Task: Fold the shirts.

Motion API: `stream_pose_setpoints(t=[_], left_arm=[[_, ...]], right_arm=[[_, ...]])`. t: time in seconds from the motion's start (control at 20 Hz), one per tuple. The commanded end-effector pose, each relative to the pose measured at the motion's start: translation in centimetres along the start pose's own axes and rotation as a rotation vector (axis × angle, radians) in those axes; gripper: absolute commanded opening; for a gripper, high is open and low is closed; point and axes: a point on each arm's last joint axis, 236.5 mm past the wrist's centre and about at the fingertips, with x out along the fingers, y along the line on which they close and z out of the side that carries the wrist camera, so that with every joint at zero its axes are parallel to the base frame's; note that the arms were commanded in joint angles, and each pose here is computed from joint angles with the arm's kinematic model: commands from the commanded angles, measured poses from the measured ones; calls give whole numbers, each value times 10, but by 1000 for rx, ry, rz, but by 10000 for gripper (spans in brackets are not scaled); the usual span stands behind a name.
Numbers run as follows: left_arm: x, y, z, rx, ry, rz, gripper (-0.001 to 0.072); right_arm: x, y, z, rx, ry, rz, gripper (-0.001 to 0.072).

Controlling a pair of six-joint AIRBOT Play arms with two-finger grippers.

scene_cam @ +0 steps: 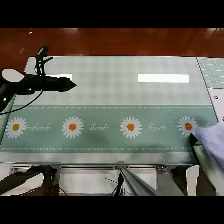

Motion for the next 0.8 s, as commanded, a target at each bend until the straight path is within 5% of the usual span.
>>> stream_pose_setpoints(t=[0.0, 0.15, 0.3, 0.35, 0.4, 0.45, 0.65, 0.75], left_arm=[[-6, -1, 0, 0, 9, -10, 18], [-14, -11, 5, 21, 24, -37, 18], [-29, -26, 17, 60, 32, -72, 41], [-35, -32, 24, 78, 26, -80, 150], [-43, -40, 34, 104, 10, -88, 367], [-49, -49, 45, 132, -8, -96, 454], [-62, -76, 60, 294, 11, -11, 482], [-64, -50, 43, 299, 123, 193, 715]], right_arm=[[-4, 1, -3, -5, -17, 12, 545], [-7, 4, 11, -5, -93, 32, 539], [-11, 54, 46, -69, -206, 225, 539], [-17, 86, 56, -112, -235, 351, 539], [-27, 120, 62, -148, -250, 494, 539], [-44, 158, 65, -182, -257, 665, 539], [-89, 253, 43, -434, -239, 951, 543], [-92, 287, 15, -673, -246, 919, 613]])
